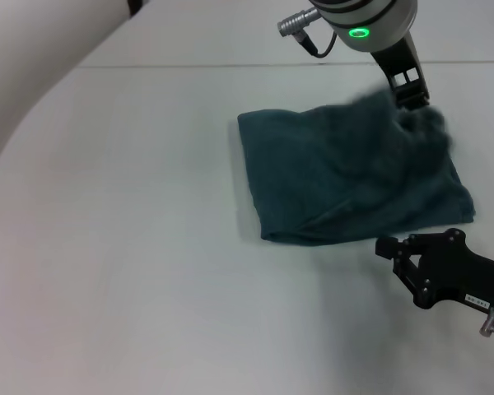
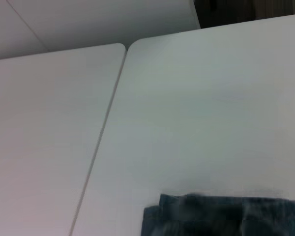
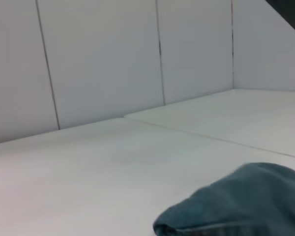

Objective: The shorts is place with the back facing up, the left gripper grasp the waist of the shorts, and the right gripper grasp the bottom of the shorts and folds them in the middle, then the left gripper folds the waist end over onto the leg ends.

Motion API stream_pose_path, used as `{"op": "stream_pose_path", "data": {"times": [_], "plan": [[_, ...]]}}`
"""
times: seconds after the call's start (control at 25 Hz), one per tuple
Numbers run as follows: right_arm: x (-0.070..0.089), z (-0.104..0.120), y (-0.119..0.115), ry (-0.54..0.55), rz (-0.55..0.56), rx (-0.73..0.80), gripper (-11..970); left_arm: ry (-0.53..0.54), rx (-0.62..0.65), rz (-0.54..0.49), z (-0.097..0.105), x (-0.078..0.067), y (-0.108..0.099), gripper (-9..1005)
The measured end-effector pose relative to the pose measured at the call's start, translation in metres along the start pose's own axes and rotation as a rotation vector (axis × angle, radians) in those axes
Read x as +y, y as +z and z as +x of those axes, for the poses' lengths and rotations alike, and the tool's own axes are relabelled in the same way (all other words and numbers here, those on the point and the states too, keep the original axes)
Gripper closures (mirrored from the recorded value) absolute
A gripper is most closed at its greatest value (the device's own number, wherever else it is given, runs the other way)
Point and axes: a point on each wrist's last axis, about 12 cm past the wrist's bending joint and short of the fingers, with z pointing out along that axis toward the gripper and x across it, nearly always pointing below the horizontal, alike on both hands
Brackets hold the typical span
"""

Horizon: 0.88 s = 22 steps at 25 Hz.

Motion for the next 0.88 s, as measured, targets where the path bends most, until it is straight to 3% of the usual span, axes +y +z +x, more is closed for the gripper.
{"op": "stream_pose_path", "data": {"times": [0.24, 0.44, 0.52, 0.56, 0.6, 0.68, 0.88], "plan": [[0.001, -0.007, 0.003, 0.010, -0.036, -0.030, 957, -0.006, -0.027, -0.019, 0.002, 0.003, -0.004, 534], [-0.003, -0.016, -0.002, 0.013, -0.065, -0.058, 957, -0.071, -0.158, -0.068, 0.031, 0.009, -0.025, 388], [-0.005, -0.020, -0.006, 0.013, -0.071, -0.068, 957, -0.114, -0.246, -0.079, 0.053, 0.007, -0.039, 270], [-0.007, -0.022, -0.009, 0.012, -0.069, -0.067, 957, -0.182, -0.330, -0.071, 0.082, 0.004, -0.049, 211], [-0.008, -0.023, -0.010, 0.009, -0.068, -0.064, 957, -0.182, -0.330, -0.071, 0.082, 0.004, -0.049, 188], [-0.010, -0.024, -0.012, 0.001, -0.066, -0.048, 957, -0.247, -0.408, -0.058, 0.110, -0.001, -0.056, 143], [-0.011, -0.025, -0.016, -0.003, -0.059, -0.045, 956, -0.432, -0.601, -0.024, 0.205, -0.030, -0.061, 52]]}}
